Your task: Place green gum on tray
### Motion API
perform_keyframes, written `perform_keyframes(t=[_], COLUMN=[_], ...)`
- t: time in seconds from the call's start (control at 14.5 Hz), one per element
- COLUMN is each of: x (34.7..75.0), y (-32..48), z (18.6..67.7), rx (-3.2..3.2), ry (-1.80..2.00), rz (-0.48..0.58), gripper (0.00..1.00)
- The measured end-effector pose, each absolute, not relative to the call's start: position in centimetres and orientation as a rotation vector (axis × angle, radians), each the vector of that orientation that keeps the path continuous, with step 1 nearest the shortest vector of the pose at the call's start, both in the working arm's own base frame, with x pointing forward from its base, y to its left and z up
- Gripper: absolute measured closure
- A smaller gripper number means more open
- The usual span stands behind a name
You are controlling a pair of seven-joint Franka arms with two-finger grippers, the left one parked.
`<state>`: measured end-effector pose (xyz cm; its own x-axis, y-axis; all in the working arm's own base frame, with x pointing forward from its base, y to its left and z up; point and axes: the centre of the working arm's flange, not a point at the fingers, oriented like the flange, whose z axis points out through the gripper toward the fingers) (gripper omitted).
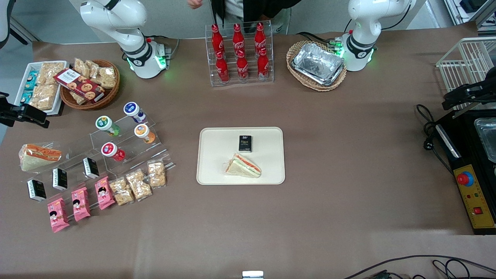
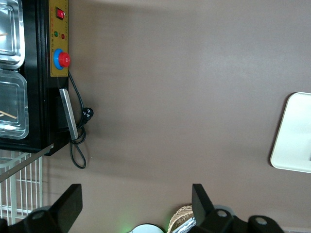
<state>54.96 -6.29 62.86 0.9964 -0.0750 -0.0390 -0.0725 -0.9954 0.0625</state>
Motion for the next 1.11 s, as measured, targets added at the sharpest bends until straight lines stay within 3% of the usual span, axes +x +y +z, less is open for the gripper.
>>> perform_keyframes(t=[1.11], x=[54.8], y=[-7.4], z=[63.0], rx=[3.141], ry=[-0.081], rz=[-0.023], gripper=[0.00])
